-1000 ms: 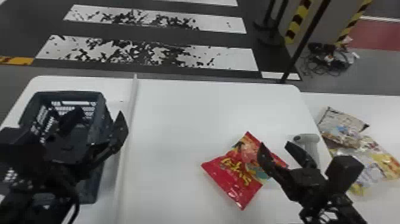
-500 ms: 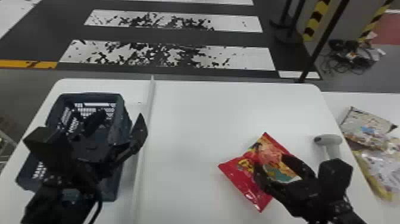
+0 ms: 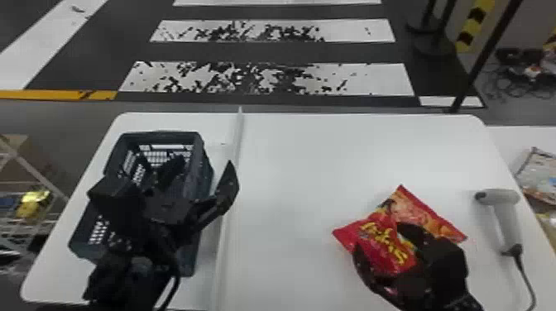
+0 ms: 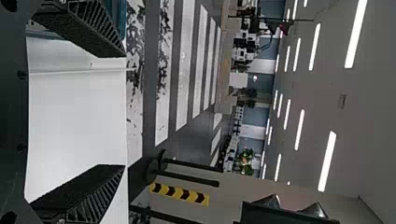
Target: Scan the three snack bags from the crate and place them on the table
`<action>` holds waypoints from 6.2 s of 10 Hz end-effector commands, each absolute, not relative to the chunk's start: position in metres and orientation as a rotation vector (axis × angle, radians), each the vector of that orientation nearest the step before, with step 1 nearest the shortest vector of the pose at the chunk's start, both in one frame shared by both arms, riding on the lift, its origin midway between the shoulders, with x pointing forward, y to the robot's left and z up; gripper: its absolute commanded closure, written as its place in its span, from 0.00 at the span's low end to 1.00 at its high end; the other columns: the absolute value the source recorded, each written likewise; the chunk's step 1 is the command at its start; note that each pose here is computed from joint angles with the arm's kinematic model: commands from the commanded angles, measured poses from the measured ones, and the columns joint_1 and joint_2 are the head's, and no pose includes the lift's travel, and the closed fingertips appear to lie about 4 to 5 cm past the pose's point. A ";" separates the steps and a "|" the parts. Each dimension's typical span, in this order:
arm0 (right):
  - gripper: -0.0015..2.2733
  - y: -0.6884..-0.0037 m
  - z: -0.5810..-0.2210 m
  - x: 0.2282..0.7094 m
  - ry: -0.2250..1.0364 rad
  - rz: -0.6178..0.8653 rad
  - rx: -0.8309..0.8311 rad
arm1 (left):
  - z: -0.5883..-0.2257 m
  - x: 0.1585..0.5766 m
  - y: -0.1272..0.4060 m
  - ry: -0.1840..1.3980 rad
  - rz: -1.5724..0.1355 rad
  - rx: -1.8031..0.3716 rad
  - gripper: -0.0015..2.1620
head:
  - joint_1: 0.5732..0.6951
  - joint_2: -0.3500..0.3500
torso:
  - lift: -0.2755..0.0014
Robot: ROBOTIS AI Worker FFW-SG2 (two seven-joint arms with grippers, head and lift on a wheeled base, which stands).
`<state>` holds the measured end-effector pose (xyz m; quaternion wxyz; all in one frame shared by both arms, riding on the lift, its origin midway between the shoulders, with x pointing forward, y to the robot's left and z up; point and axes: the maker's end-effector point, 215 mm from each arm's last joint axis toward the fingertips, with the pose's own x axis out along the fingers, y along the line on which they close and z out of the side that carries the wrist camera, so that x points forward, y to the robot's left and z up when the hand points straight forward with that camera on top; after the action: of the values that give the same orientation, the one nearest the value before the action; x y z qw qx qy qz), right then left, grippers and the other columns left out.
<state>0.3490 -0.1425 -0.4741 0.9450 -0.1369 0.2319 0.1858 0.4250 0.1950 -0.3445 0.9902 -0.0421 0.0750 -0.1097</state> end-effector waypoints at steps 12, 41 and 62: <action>0.99 -0.166 -0.544 0.346 0.598 0.284 -0.833 | -0.348 0.422 0.180 0.156 -0.272 -0.073 0.01 | 1.00 0.52 | 0.77; 0.98 -0.292 -0.448 0.360 0.398 0.033 0.897 | -0.337 0.404 0.141 0.138 -0.329 -0.045 0.01 | 1.00 0.21 | 0.77; 0.66 -0.251 -0.425 0.388 0.424 0.236 0.229 | -0.332 0.409 0.131 0.111 -0.331 -0.047 0.01 | 1.00 0.27 | 0.77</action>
<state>0.3837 -0.2494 -0.4206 0.9606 0.1340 0.2136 0.1168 0.4096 0.1314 -0.3328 0.9846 -0.0241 0.0556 -0.1641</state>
